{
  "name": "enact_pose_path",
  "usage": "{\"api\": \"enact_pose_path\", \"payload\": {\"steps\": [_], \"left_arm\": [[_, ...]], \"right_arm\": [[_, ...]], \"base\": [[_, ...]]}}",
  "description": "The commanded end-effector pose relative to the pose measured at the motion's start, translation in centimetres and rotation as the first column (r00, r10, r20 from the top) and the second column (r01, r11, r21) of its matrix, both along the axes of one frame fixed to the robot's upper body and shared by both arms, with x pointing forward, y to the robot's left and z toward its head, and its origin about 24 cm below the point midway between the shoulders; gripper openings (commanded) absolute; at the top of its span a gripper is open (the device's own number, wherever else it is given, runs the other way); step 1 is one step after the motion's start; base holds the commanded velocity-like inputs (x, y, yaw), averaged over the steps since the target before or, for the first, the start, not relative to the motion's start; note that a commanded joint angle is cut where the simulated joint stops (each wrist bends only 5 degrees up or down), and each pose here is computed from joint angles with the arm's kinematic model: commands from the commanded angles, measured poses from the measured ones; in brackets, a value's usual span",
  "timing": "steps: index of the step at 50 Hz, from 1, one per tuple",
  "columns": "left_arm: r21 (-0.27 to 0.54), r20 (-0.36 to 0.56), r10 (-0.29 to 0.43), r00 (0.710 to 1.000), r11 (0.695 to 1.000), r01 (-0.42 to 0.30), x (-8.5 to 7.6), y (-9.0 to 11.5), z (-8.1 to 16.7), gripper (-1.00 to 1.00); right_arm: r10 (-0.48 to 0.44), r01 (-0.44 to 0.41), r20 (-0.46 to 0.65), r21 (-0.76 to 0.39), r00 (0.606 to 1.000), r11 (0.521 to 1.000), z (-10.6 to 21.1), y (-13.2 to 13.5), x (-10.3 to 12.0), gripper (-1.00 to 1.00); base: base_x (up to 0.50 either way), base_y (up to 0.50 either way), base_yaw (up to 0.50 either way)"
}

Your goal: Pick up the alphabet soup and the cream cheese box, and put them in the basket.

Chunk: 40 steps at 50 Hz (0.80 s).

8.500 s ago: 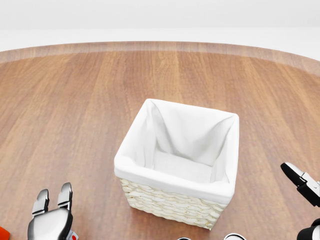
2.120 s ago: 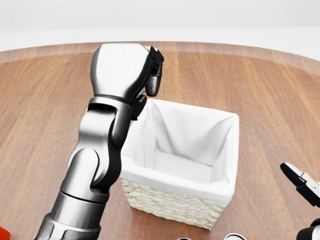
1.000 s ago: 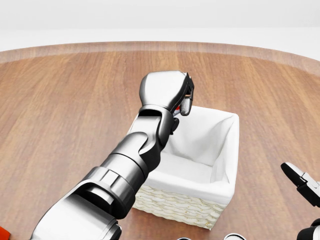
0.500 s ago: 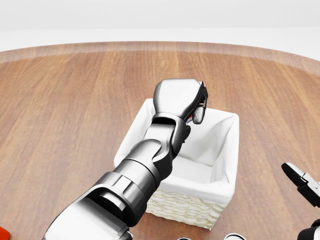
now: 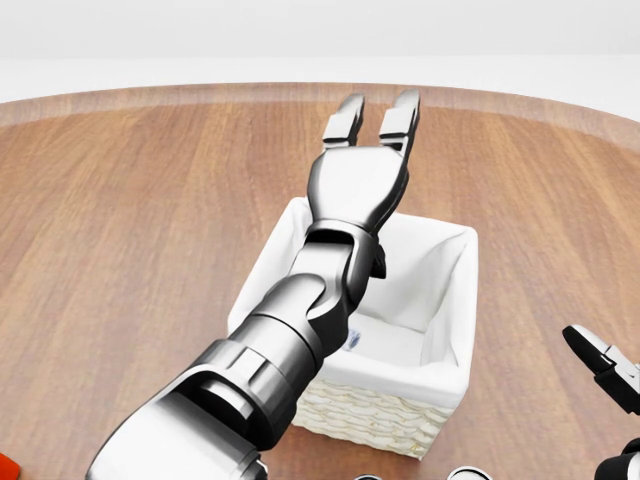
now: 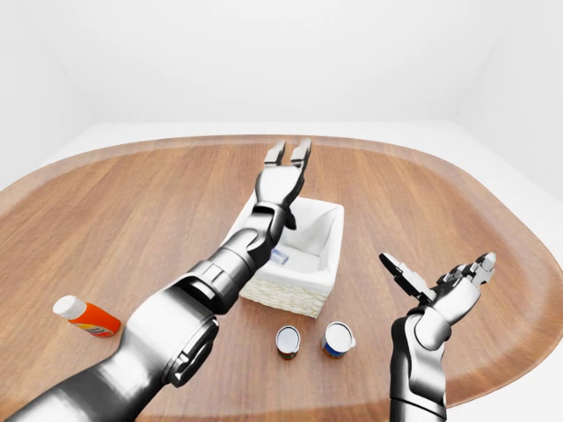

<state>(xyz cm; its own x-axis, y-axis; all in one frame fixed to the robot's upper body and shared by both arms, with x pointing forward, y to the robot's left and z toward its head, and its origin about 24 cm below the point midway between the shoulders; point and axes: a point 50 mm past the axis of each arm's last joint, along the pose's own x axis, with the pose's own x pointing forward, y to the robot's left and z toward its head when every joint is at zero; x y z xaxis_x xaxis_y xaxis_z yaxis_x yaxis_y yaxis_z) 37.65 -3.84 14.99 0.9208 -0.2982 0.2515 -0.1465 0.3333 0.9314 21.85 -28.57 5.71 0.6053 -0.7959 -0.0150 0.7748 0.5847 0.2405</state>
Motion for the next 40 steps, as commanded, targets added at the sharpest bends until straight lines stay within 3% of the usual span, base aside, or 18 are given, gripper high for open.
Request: {"api": "enact_pose_path", "payload": {"steps": [1,10,18,23,31,34,37,40], "left_arm": [[-0.026,0.014,0.011,1.000,1.000,-0.010,0.3,0.2,0.8,1.00],[-0.088,0.050,0.042,0.998,0.995,-0.037,0.9,1.0,2.2,1.00],[-0.186,0.107,0.095,0.990,0.980,-0.074,1.7,2.7,4.4,1.00],[-0.197,0.114,0.123,0.986,0.975,-0.099,2.3,4.0,5.0,1.00],[-0.300,0.118,0.171,0.978,0.945,-0.129,2.6,5.8,5.4,1.00],[-0.328,0.142,0.175,0.974,0.937,-0.120,2.4,6.1,5.7,1.00],[-0.341,0.259,0.170,0.951,0.937,-0.075,1.5,6.6,7.0,1.00],[-0.388,0.295,0.163,0.941,0.921,-0.038,0.6,7.7,8.1,1.00]], "right_arm": [[0.000,0.000,-0.001,-0.002,1.000,1.000,0.0,0.0,0.1,1.00],[0.001,-0.001,0.000,0.001,1.000,1.000,0.0,0.0,0.0,1.00],[0.002,-0.002,0.000,-0.005,1.000,1.000,0.0,0.1,0.0,1.00],[0.003,-0.003,0.000,-0.007,1.000,1.000,0.1,0.1,0.0,1.00],[0.001,-0.001,-0.001,-0.006,1.000,1.000,0.0,0.0,0.0,1.00],[0.002,-0.002,0.000,-0.007,1.000,1.000,0.1,0.1,0.0,1.00],[0.002,-0.002,-0.001,-0.006,1.000,1.000,0.1,0.1,0.0,1.00],[0.001,-0.001,0.000,-0.004,1.000,1.000,0.0,0.0,0.1,1.00]], "base": [[0.00,0.00,0.00],[0.00,0.00,0.00],[0.00,0.00,0.00],[0.00,0.00,0.00],[0.00,0.00,0.00],[0.00,0.00,0.00],[0.00,0.00,0.00],[0.00,0.00,0.00]]}}
